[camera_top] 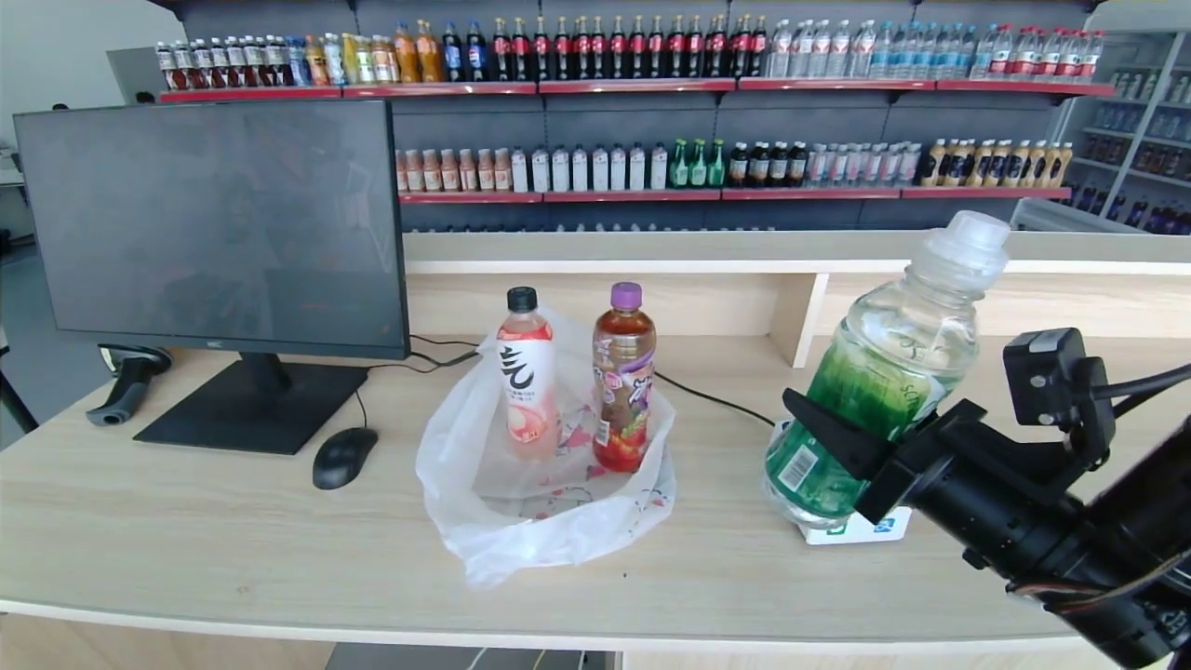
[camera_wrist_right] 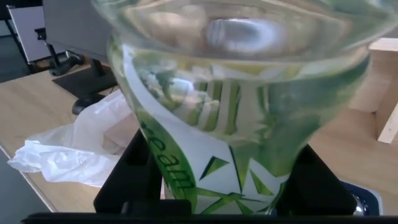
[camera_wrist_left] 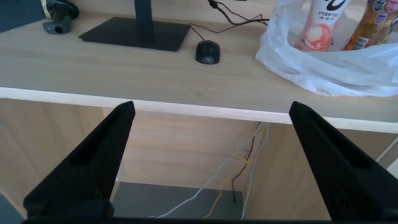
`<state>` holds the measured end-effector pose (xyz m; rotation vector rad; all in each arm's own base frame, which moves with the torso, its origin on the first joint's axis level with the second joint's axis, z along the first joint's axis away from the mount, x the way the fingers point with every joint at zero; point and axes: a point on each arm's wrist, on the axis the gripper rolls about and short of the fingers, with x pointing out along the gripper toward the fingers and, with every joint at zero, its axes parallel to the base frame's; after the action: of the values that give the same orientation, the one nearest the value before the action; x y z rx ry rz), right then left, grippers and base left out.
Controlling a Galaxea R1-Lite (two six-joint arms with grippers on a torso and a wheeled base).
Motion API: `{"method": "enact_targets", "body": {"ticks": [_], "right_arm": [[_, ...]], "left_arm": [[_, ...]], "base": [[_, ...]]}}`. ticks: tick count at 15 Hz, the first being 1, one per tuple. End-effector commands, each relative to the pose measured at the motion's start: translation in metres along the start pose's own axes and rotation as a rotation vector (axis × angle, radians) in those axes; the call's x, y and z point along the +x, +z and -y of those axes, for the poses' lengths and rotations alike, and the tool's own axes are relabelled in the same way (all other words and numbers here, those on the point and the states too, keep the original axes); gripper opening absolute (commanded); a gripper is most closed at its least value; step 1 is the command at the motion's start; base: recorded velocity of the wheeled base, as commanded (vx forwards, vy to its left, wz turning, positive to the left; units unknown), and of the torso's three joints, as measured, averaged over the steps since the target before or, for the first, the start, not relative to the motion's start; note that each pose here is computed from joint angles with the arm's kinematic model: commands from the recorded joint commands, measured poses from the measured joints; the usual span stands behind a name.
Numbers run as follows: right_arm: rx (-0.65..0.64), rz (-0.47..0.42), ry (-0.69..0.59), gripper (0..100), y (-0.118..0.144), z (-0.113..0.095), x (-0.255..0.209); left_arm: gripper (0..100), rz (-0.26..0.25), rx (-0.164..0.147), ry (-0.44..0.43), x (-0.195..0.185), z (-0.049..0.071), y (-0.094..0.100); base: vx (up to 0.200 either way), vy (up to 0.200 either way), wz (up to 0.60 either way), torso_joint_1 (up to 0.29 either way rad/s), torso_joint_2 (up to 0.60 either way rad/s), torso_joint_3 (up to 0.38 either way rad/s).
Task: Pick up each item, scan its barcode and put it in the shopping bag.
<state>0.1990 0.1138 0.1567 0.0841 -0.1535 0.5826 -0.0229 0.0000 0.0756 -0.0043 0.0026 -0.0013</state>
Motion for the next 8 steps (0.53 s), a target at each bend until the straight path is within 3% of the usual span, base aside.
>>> {"method": "enact_targets", "body": {"ticks": [1, 3, 5, 8], "right_arm": [[0.002, -0.029, -0.005, 0, -0.005, 0.0, -0.004], [-0.008, -0.035, -0.029, 0, -0.004, 0.005, -0.013], [-0.084, -0.023, -0.126, 0, 0.0, 0.025, -0.019], [-0.12, -0.07, -0.143, 0, -0.007, 0.028, -0.027]], "left_arm": [[100, 0.003, 0.0, 0.001, 0.0, 0.0, 0.0], [100, 0.003, 0.0, 0.001, 0.0, 0.0, 0.0], [100, 0.003, 0.0, 0.001, 0.0, 0.0, 0.0], [100, 0.003, 0.0, 0.001, 0.0, 0.0, 0.0]], "base": [[0.0, 0.0, 0.0, 0.0, 0.0, 0.0], [0.0, 0.0, 0.0, 0.0, 0.0, 0.0], [0.0, 0.0, 0.0, 0.0, 0.0, 0.0], [0.0, 0.0, 0.0, 0.0, 0.0, 0.0]]}}
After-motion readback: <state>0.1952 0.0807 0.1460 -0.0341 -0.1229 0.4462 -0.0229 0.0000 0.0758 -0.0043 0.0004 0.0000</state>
